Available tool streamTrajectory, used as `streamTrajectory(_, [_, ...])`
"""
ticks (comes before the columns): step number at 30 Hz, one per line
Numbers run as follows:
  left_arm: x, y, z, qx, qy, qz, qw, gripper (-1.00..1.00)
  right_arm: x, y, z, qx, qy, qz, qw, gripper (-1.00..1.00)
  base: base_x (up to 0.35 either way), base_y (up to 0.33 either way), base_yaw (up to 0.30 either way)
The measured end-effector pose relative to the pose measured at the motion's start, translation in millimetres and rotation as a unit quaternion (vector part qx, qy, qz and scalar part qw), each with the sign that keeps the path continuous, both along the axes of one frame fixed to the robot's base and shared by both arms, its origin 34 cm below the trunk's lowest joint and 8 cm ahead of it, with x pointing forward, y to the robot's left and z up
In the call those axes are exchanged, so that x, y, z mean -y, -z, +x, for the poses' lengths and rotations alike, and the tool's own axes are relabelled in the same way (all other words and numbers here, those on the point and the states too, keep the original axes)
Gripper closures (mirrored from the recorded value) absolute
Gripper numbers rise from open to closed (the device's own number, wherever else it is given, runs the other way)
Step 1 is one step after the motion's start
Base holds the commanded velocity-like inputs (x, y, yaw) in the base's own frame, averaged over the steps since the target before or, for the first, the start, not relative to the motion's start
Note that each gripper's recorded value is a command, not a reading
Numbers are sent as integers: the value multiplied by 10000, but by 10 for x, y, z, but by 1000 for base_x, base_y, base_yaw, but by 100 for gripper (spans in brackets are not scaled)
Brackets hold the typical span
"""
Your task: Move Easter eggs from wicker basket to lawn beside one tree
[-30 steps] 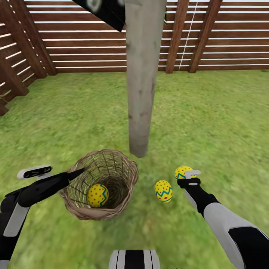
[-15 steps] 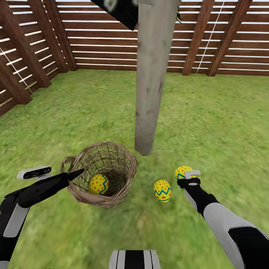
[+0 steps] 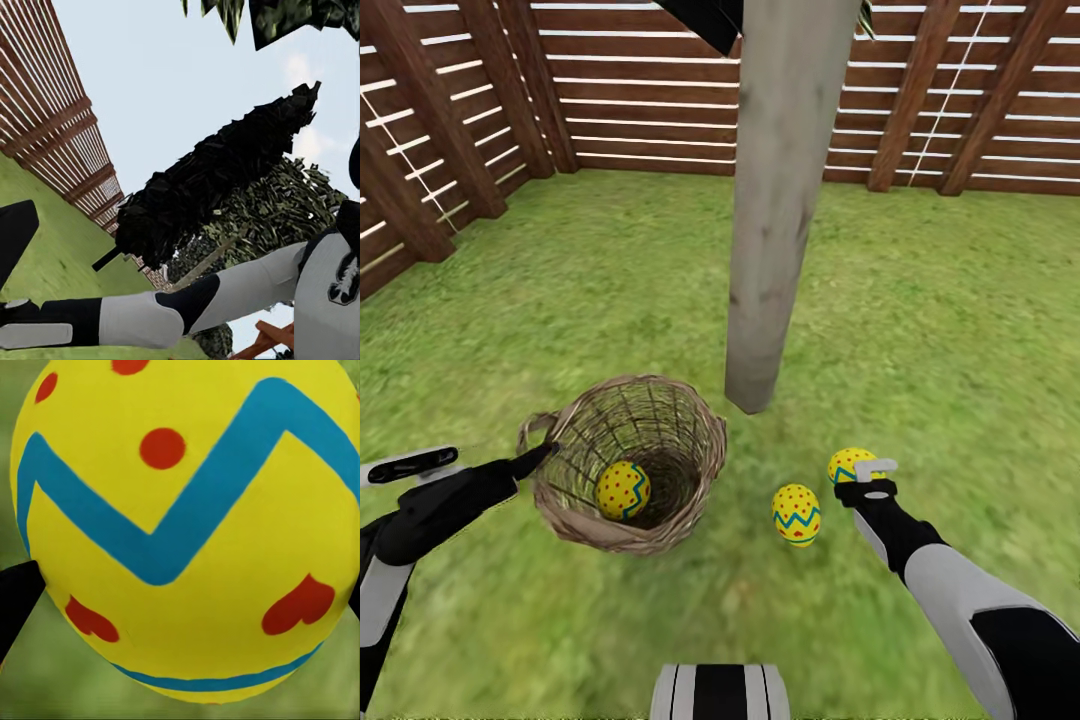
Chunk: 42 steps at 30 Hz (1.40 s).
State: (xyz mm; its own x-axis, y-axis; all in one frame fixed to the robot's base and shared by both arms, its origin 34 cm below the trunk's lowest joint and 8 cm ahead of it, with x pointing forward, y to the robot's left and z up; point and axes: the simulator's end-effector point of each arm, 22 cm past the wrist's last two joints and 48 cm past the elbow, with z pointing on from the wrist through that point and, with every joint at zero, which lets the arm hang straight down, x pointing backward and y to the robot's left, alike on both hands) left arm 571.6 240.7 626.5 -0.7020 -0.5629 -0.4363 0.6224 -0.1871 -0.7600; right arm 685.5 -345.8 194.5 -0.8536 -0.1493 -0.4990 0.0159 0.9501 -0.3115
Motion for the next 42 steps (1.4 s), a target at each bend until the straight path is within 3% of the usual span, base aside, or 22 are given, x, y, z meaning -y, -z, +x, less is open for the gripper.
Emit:
streamTrajectory(4, [-551,64,26,-63,-854,122,9963,-100,-8,122,-81,-107,0,6,9999,100,0,0,0])
streamTrajectory(10, [-840,228,28,-255,-1294,187,9911,-100,17,282,-193,-244,16,-33,9997,100,0,0,0])
streamTrajectory(32, [-847,688,98,-702,-1293,220,9889,-100,10,806,-506,-683,11,-41,9977,100,0,0,0])
streamTrajectory(42, [-849,838,112,-849,-1288,231,9878,-100,-14,824,-348,-507,-42,-49,9987,100,0,0,0])
